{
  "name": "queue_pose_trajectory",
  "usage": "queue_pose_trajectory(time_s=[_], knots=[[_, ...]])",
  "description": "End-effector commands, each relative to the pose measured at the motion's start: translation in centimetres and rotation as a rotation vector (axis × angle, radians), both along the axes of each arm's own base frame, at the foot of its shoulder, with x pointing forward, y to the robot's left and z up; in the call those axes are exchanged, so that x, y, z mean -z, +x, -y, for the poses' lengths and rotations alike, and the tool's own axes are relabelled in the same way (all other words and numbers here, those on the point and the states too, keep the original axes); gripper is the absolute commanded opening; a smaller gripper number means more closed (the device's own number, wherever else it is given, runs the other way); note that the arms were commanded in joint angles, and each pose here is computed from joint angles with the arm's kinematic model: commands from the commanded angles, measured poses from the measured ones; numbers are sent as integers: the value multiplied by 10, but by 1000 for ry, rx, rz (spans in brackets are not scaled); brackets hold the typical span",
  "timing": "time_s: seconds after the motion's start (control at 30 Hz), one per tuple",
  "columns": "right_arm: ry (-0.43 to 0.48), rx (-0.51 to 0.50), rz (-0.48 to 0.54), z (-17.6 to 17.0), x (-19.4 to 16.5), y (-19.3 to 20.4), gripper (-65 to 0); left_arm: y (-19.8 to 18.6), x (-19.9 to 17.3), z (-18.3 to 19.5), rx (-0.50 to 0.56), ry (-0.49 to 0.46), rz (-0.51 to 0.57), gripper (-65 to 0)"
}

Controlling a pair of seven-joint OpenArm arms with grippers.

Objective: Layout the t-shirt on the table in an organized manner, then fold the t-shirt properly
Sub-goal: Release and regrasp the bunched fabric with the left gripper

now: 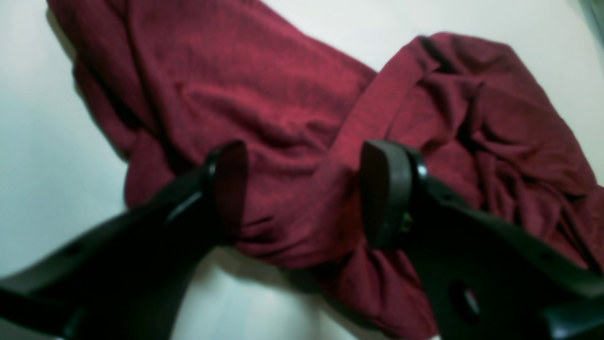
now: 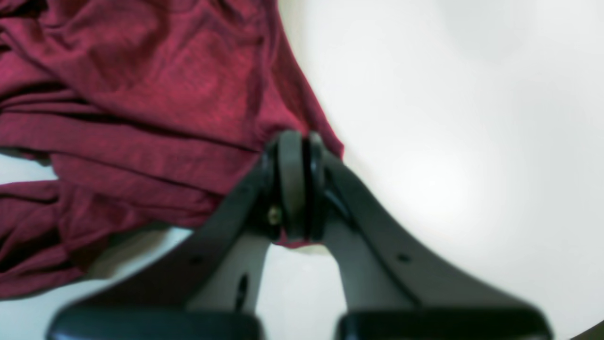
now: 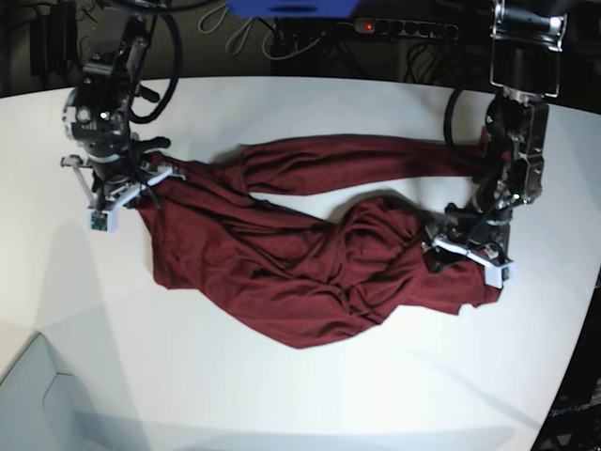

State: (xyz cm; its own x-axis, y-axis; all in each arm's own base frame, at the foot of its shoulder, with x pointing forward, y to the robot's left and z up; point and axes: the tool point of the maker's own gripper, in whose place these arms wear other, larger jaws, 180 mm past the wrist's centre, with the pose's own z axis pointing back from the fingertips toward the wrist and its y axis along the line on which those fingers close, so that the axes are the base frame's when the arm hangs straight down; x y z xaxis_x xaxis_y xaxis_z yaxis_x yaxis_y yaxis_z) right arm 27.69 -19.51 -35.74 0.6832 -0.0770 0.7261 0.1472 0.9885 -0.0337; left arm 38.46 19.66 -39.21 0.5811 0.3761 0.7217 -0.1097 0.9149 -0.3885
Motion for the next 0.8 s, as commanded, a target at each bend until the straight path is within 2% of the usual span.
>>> queue_pose_trajectory(time_s=[0.0, 0.1, 0.2, 0.3, 0.57, 0.7, 0.77], knots=[[-9, -4, 46, 1, -11, 7, -650, 12, -14, -6, -7, 6, 47, -285], [-9, -4, 38, 1, -9, 5, -650, 9, -8, -11, -13, 13, 30, -315], [-5, -5, 32, 0, -7, 3, -650, 10, -9, -13, -16, 16, 33, -425], [21, -37, 1, -18, 4, -2, -649, 11, -12, -15, -22, 17, 42, -521], [71, -163, -104, -65, 40, -15, -648, 27, -31, -39, -17, 169, 86, -541], [92, -223, -146, -88, 53, -21, -640, 31, -48, -71, -96, 211, 123, -541], [95, -230, -148, -91, 54, -21, -609, 32, -54, -83, -129, 207, 135, -541]])
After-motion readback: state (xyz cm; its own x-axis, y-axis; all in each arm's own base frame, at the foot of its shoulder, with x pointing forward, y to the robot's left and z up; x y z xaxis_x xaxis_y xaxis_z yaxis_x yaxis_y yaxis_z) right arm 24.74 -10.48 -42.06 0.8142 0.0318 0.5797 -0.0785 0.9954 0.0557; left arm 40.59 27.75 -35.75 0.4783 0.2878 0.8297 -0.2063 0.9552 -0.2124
